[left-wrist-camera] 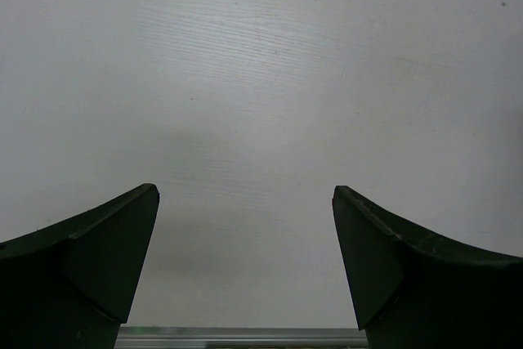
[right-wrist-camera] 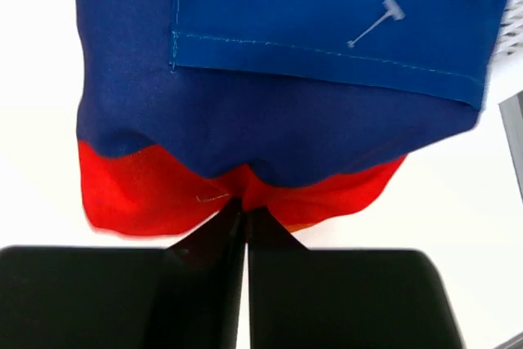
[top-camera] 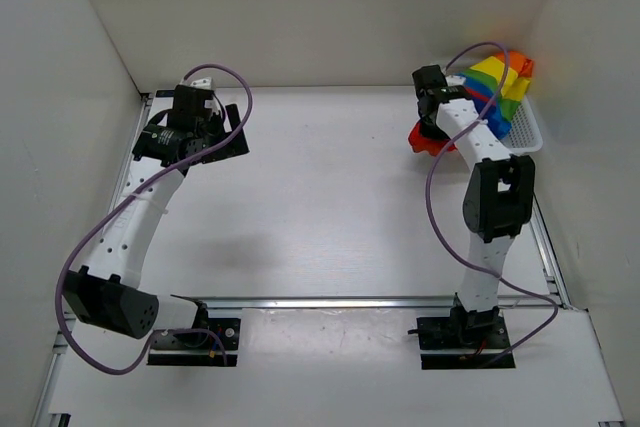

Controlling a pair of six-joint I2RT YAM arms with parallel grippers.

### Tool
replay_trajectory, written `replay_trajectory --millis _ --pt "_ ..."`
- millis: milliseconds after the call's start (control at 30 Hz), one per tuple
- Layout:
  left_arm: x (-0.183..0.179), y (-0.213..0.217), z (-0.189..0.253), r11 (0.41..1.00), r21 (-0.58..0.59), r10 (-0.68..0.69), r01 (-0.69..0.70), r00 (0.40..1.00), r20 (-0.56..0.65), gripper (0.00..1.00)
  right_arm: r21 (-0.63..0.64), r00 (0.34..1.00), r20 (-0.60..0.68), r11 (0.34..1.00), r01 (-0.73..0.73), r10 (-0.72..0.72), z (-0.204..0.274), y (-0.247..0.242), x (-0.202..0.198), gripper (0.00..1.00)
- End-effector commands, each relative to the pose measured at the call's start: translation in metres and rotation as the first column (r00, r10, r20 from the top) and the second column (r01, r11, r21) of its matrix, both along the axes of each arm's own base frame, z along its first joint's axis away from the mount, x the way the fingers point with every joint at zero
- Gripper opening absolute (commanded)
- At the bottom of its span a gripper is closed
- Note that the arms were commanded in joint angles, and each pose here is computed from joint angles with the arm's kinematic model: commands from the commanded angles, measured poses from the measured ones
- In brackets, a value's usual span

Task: Fold and stack the shorts
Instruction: Grab the shorts from the pile, then move the shorts to the center of the board

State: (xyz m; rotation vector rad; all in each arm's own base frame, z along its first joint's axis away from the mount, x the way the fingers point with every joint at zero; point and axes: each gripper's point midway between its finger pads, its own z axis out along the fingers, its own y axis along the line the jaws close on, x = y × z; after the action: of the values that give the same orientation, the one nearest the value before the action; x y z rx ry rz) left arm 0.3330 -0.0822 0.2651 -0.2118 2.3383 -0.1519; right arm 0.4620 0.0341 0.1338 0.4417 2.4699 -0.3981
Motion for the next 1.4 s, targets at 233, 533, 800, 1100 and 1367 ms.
replay_trajectory --millis 233,533,800,1100,1367 --pt "0.012 0.0 0.005 1.0 0.001 0.028 -0.028 0.999 0.019 0.99 0.037 0.854 0.512 0.991 -0.127 0.09 0.236 0.01 -0.004 0.0" --pt "0.014 0.072 -0.001 0.944 -0.092 0.311 -0.318 0.947 -0.075 0.99 0.123 0.435 0.845 0.678 -0.725 0.312 0.424 0.143 -0.09 0.0" --pt "0.005 0.124 0.035 0.895 -0.17 0.416 -0.413 0.909 -0.016 0.99 0.146 0.331 0.878 0.465 -0.873 0.346 0.443 0.164 -0.146 0.0" --pt "0.023 0.105 0.034 0.934 -0.212 0.288 -0.289 0.957 -0.036 0.99 0.565 0.856 0.434 0.656 -0.501 0.281 0.176 0.088 -0.007 0.69" --pt "-0.009 0.015 -0.062 0.959 -0.274 0.009 -0.079 0.968 -0.249 0.99 0.36 0.905 0.288 0.84 -0.405 0.313 0.136 0.11 -0.021 0.79"
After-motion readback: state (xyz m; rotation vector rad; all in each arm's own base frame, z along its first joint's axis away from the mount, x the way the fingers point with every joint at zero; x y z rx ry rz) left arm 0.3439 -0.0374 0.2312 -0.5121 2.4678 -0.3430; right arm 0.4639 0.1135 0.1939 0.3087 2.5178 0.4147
